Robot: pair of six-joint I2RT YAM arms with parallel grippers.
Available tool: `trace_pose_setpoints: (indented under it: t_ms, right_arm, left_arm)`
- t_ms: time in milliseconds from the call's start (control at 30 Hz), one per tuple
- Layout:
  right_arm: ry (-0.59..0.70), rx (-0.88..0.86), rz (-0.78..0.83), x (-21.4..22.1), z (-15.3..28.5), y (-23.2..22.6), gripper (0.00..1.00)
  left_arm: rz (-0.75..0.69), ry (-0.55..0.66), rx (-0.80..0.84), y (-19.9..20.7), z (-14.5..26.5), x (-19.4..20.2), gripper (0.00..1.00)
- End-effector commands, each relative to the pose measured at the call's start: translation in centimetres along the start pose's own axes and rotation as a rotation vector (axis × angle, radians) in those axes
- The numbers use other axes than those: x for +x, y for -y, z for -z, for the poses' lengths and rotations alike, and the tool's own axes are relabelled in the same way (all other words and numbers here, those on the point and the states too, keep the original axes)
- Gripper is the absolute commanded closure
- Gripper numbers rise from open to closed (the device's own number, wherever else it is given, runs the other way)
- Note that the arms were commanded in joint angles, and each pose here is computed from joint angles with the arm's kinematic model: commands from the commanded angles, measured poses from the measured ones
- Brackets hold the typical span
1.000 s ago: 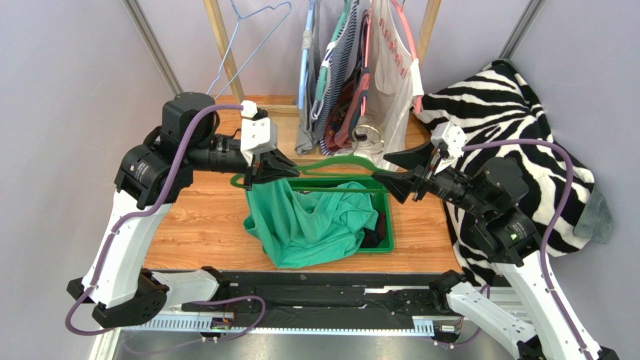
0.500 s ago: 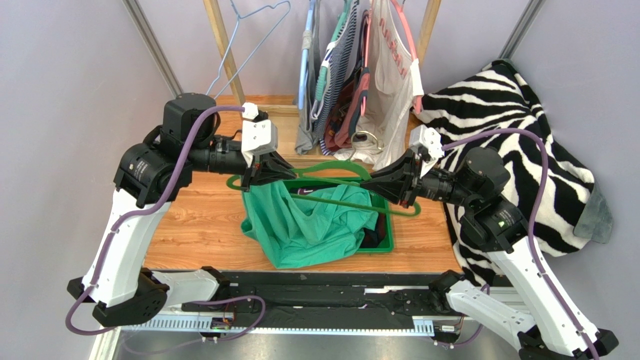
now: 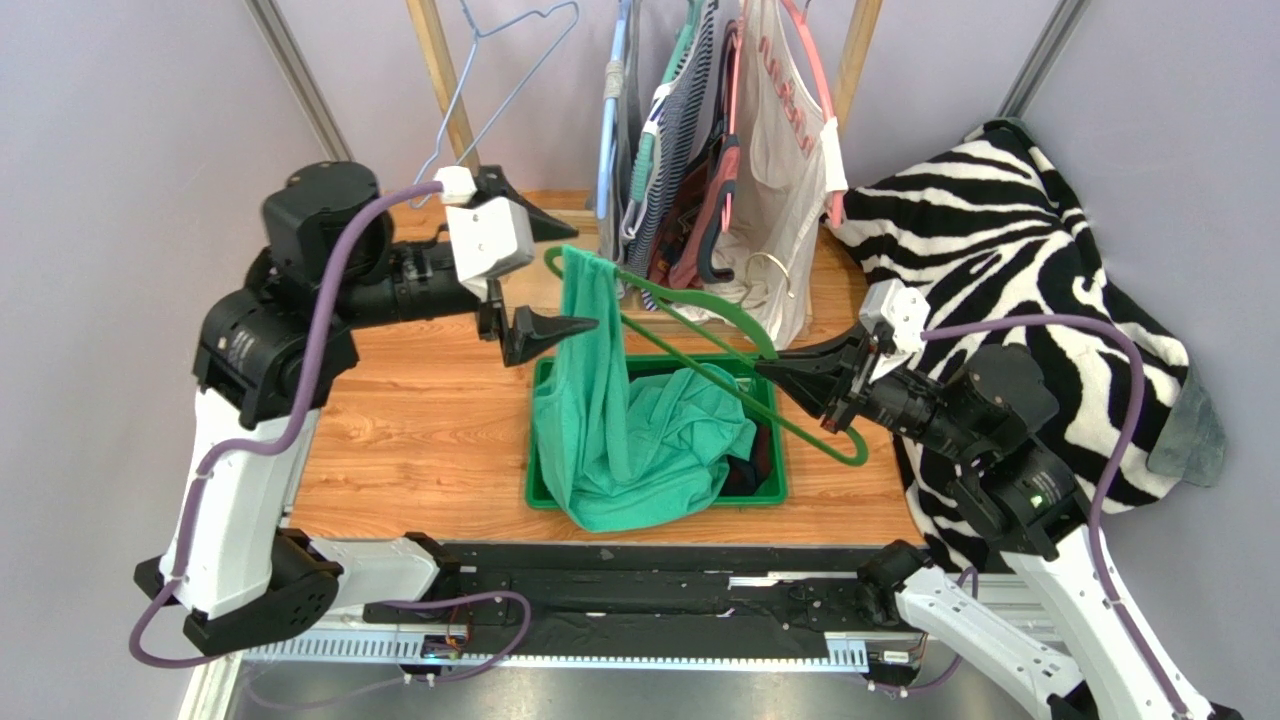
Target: Remove the tank top from the hanger
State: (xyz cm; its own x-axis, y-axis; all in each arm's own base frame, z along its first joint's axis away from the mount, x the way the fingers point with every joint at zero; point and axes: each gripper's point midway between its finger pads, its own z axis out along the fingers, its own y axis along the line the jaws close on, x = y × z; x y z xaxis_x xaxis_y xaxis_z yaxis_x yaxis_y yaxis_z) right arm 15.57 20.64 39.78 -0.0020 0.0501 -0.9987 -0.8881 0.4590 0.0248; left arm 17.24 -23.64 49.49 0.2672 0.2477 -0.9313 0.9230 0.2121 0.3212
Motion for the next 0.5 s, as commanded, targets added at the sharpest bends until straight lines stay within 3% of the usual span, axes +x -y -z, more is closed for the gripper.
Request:
trace_pose_setpoints:
  t_ms: [0,67,167,333,400,467]
  right_arm:
    - [0.052,0.169,0.074,-1.7,1.9,2.1,1.0]
    - [0.057,0.177,0.079,-1.9,2.4,2.0,1.0]
    - [0.061,0.175,0.073,-2.3,2.9,1.6,1.0]
    - [0.088,0.153,0.067,-3.5,3.6,0.8,1.0]
    - [0.088,0.144,0.062,-3.6,3.6,0.5,1.0]
    - [0.091,0.141,0.062,-3.9,3.5,0.5,1.0]
  left_arm:
    - [-0.061,0.063,-0.184,-2.4,2.3,-3.1,0.06]
    - [-0.063,0.055,-0.223,-2.3,3.1,-2.5,0.05]
    - [0.019,-0.053,-0.198,-1.2,1.6,3.4,0.09]
    - [0.131,-0.131,-0.18,0.3,0.1,9.0,0.13]
    - [0.161,-0.144,-0.199,-0.1,-0.6,10.2,0.13]
    - [0.189,-0.139,-0.203,-0.4,-1.4,10.5,0.05]
